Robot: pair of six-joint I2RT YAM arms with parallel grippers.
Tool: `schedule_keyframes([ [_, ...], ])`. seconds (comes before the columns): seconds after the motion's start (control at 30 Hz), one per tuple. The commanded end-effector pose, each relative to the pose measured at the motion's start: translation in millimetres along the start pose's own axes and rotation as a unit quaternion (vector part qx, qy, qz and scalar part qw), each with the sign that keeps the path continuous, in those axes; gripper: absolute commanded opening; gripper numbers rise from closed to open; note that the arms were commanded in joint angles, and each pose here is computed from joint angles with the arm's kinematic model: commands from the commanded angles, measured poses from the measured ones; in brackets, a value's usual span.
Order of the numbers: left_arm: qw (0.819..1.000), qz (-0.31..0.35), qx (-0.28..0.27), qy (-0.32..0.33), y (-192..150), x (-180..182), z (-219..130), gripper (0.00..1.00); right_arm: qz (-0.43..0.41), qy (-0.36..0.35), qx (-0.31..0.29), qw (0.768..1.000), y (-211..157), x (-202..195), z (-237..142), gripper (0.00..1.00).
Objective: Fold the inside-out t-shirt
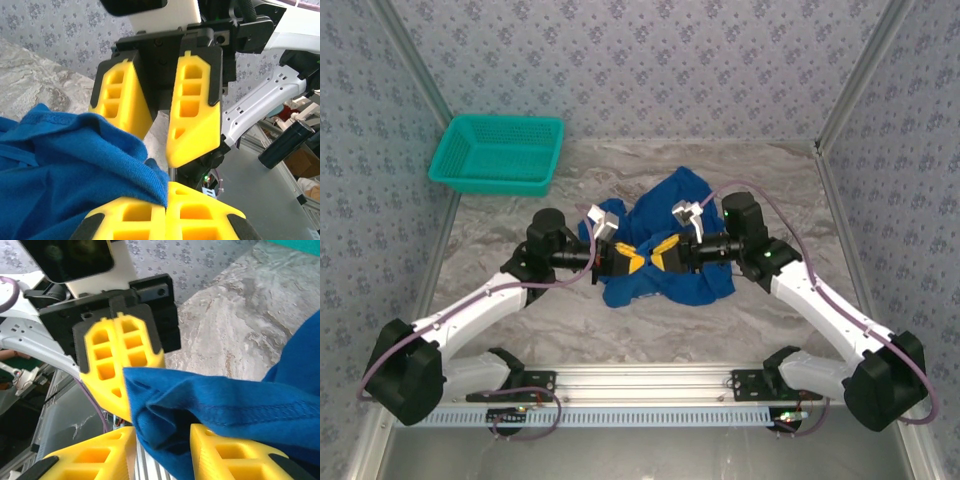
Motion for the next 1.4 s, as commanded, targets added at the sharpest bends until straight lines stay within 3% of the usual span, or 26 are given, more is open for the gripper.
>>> schedule_keyframes([
  [0.0, 0.999, 0.033, -0.01, -0.005, 15.6, -8.5, -1.6, 0.0, -0.004, 0.039, 0.001, 0.999, 1.9, 9.4, 4.2, 0.32],
  [0.13, 0.999, 0.035, -0.012, -0.002, 17.0, -8.8, -2.0, 0.0, 0.004, 0.033, 0.011, 0.999, -4.7, 5.0, 5.8, 0.35],
  [0.23, 0.999, 0.034, -0.012, 0.0, 17.5, -8.2, -2.1, 0.0, 0.009, 0.031, 0.014, 0.999, -7.9, 3.6, 6.9, 0.32],
  [0.4, 0.999, 0.035, -0.015, 0.006, 18.6, -7.5, -2.7, 0.0, 0.013, 0.025, 0.02, 0.999, -14.1, -0.3, 8.7, 0.18],
  [0.5, 0.999, 0.032, -0.016, 0.011, 18.5, -6.2, -3.0, 0.0, 0.013, 0.027, 0.021, 0.999, -14.4, 0.7, 9.0, 0.17],
  [0.6, 0.999, 0.034, -0.016, 0.021, 18.5, -4.6, -3.8, 0.0, 0.01, 0.029, 0.018, 0.999, -11.7, 3.0, 8.2, 0.01],
  [0.8, 0.996, 0.019, -0.007, 0.092, 9.7, 15.2, -7.5, 0.01, -0.018, 0.006, 0.003, 1.0, 7.2, 18.5, -10.5, 0.0],
  [0.9, 0.984, -0.003, 0.01, 0.18, 1.3, 40.9, -14.7, 0.16, -0.028, -0.011, 0.011, 0.999, 14.2, 28.2, -19.2, 0.0],
  [0.97, 0.98, -0.008, 0.016, 0.198, -2.9, 48.0, -15.9, 0.26, -0.022, -0.024, 0.014, 0.999, 17.6, 29.0, -21.6, 0.0],
  [1.13, 0.982, -0.023, 0.035, 0.187, -12.0, 51.9, -8.9, 0.38, -0.007, -0.06, 0.028, 0.998, 24.0, 25.7, -18.6, 0.0],
  [1.27, 0.983, -0.01, 0.036, 0.182, -8.6, 42.3, -7.6, 0.47, -0.002, -0.139, 0.065, 0.988, 22.3, 9.0, -7.7, 0.0],
  [1.37, 0.981, 0.019, 0.029, 0.193, -7.4, 35.3, -11.1, 0.57, 0.018, -0.129, 0.076, 0.989, 18.9, 2.2, 3.8, 0.0],
])
Point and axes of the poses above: each hand's point on the last joint's axis, 136 mm out from that joint toward the fingers, its own z axis out along the fingers, its own x axis along the line the jaws close on, y = z × x, the point moved 3 cm from there along -z, back along the fingers
